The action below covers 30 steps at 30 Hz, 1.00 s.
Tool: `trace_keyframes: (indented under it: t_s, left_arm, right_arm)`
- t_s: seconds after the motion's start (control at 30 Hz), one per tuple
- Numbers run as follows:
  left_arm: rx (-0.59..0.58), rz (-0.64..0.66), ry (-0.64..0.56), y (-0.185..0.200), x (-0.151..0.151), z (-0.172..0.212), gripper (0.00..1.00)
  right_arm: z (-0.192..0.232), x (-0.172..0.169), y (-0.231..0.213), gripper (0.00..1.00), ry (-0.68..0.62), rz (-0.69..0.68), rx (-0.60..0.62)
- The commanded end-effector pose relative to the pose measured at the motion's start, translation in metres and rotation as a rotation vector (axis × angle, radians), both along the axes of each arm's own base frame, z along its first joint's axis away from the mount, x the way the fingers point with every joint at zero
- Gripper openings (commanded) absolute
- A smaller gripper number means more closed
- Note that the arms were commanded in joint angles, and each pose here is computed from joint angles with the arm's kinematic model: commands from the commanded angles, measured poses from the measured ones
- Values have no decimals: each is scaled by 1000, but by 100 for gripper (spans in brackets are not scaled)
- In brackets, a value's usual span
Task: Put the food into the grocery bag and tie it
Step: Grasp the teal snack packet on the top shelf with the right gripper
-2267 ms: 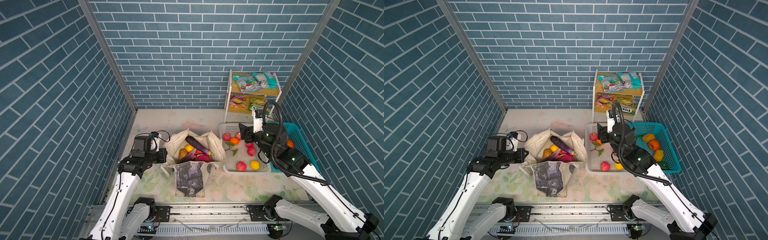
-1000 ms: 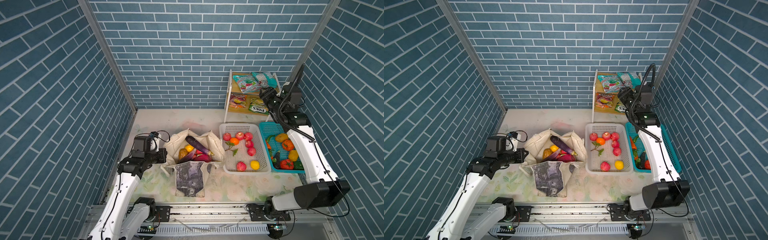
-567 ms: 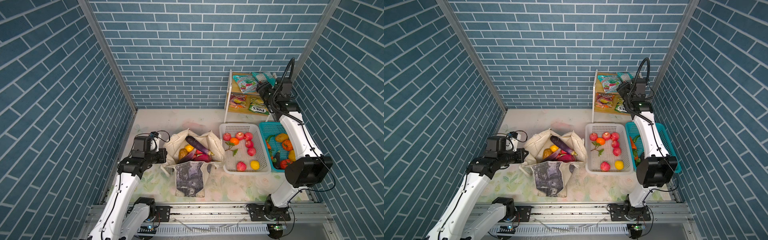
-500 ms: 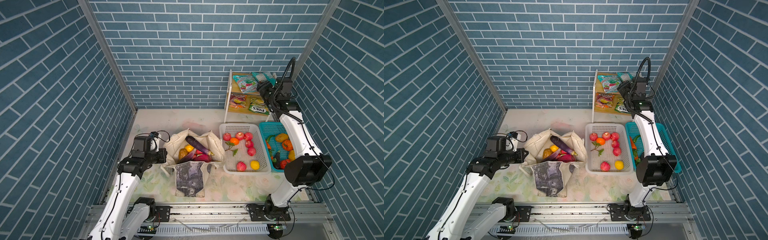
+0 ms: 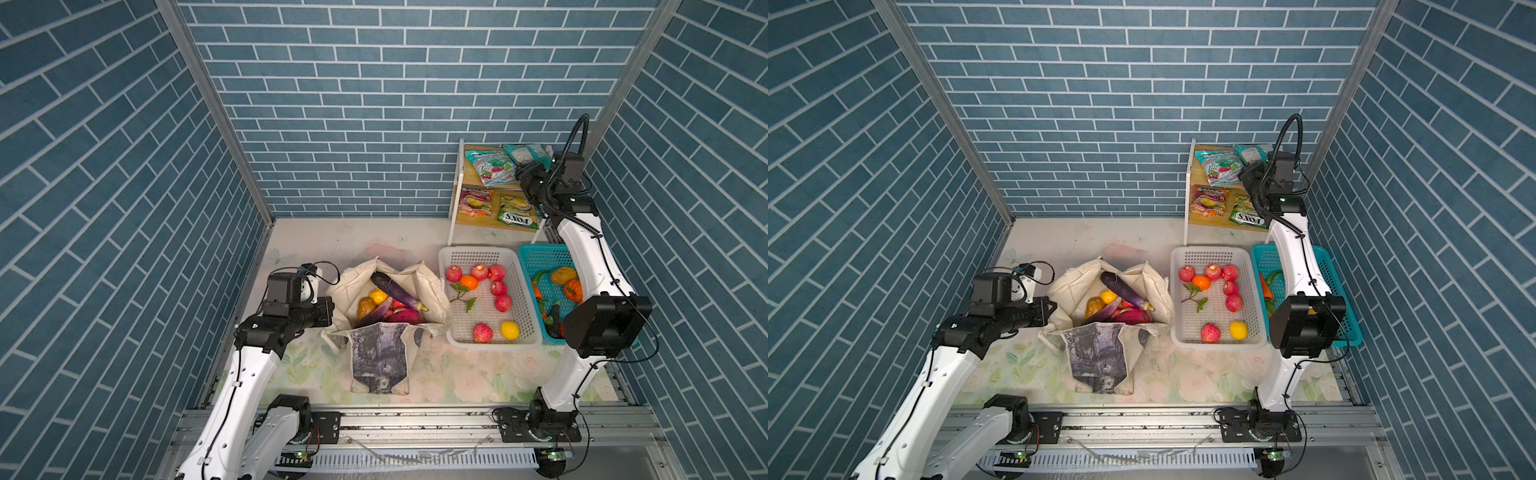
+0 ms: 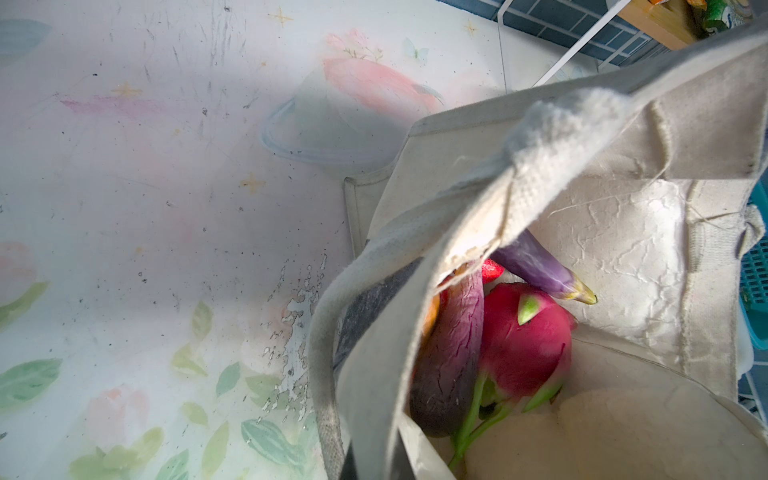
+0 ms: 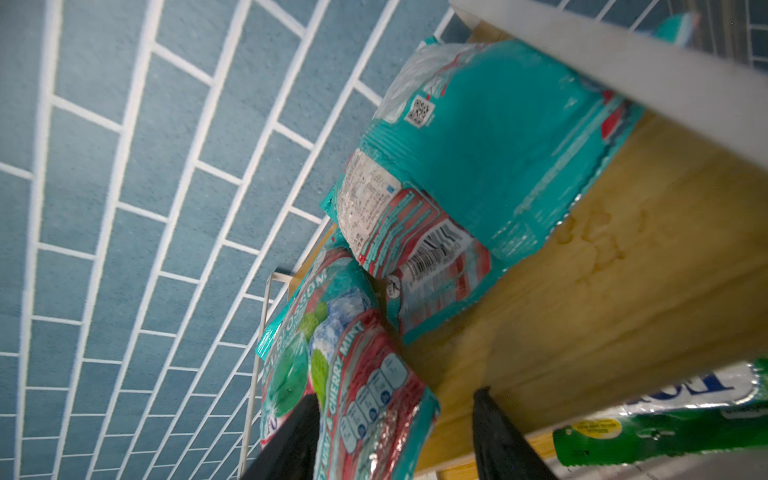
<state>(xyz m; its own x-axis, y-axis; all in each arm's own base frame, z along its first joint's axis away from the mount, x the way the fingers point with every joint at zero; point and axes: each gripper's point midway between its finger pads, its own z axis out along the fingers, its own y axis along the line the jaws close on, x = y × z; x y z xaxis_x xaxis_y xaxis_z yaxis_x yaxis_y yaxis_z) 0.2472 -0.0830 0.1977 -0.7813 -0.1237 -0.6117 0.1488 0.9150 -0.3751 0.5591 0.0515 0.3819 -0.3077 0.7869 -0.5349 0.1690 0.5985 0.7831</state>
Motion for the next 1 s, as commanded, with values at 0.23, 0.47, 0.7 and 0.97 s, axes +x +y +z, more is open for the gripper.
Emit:
trace_keyframes:
  t_s: [0.23, 0.47, 0.7, 0.97]
  left_arm:
    - [10, -10, -2, 0, -4, -1, 3]
    - [9, -11, -4, 0, -4, -1, 3]
    - [10, -10, -4, 0, -4, -1, 3]
    - [4, -16, -2, -1, -4, -1, 3]
  right_arm:
    - [3, 7, 9, 45, -1, 37, 69]
    - [11, 6, 11, 12, -37, 49, 84]
    - [61, -17, 13, 0, -177, 66, 109]
    - [153, -69, 25, 0, -439, 156, 127]
